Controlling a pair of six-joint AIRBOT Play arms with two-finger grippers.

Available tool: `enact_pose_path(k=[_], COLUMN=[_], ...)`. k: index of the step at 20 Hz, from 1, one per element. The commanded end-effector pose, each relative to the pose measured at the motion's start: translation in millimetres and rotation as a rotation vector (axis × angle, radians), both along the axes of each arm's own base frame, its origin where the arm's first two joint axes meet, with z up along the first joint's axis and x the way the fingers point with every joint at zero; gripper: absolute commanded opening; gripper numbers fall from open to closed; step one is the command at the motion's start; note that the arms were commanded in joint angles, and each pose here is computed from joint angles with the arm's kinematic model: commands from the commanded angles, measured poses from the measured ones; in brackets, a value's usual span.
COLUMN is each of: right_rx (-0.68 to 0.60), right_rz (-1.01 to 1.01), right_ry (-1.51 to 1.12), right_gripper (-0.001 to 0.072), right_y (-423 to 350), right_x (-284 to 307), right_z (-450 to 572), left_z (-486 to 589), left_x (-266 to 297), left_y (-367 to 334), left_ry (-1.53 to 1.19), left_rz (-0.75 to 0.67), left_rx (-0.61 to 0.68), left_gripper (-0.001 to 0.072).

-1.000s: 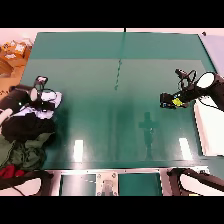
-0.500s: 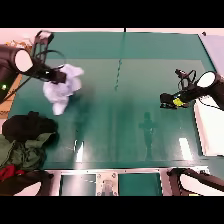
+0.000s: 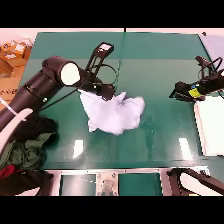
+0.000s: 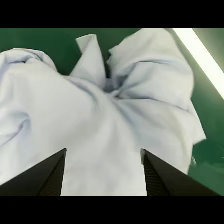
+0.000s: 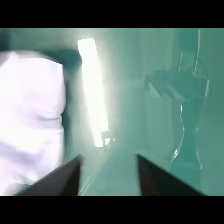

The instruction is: Fold the shirts.

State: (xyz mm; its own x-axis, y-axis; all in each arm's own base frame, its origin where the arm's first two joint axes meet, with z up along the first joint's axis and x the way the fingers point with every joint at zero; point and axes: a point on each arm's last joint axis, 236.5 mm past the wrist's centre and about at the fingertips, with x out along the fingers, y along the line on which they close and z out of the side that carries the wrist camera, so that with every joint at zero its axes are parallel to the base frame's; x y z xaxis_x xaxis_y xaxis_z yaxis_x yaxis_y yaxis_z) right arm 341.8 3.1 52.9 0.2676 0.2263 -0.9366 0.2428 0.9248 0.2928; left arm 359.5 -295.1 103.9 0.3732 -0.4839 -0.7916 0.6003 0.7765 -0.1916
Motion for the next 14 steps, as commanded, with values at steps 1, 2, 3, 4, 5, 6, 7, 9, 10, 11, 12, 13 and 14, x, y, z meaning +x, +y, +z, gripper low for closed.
enact_pose_path(k=[1,2,3,4,5,6,7,9,10,11,12,13,14], right_rx=[0.009,0.015,0.018,0.030,0.056,0.102,0.151,0.235,0.258,0.273,0.284,0.294,0.302], right_rz=[-0.043,-0.056,-0.065,-0.078,-0.090,-0.090,-0.091,-0.082,-0.068,-0.051,-0.031,-0.023,-0.016], right_ry=[0.051,0.073,0.086,0.085,0.072,0.053,0.040,0.038,0.046,0.053,0.066,0.081,0.091], right_gripper=[0.0426,0.0426,0.0425,0.0423,0.0414,0.0402,0.0400,0.0399,0.0399,0.0400,0.0399,0.0400,0.0399], right_y=[-18.1,-20.4,-20.6,-18.2,-13.0,-3.0,7.2,27.8,37.0,45.7,54.7,63.3,70.2], right_x=[-14.6,-19.8,-23.0,-23.2,-20.8,-16.7,-12.5,-3.5,1.6,5.7,8.4,11.2,14.2], right_z=[-8.9,-19.2,-30.3,-42.7,-53.5,-64.0,-72.3,-88.7,-97.5,-106.1,-116.2,-126.2,-133.6], left_z=[-18.1,-24.9,-33.4,-43.2,-56.1,-70.4,-85.6,-114.7,-128.0,-138.9,-149.0,-157.0,-162.6], left_x=[14.7,19.5,23.9,28.7,34.0,39.5,46.0,60.6,71.0,81.4,93.3,104.4,115.5], left_y=[62.8,89.3,114.1,132.9,149.1,160.5,169.2,173.8,172.2,166.6,160.6,156.4,154.2], left_ry=[0.127,0.175,0.216,0.235,0.247,0.249,0.242,0.225,0.219,0.218,0.212,0.202,0.187], left_rz=[0.114,0.180,0.249,0.298,0.345,0.383,0.419,0.456,0.469,0.490,0.517,0.546,0.571], left_rx=[0.062,0.073,0.078,0.079,0.077,0.074,0.066,0.059,0.049,0.014,-0.030,-0.070,-0.100], left_gripper=[0.0546,0.0691,0.0716,0.0716,0.0715,0.0715,0.0715,0.0715,0.0715,0.0715,0.0714,0.0715,0.0714])
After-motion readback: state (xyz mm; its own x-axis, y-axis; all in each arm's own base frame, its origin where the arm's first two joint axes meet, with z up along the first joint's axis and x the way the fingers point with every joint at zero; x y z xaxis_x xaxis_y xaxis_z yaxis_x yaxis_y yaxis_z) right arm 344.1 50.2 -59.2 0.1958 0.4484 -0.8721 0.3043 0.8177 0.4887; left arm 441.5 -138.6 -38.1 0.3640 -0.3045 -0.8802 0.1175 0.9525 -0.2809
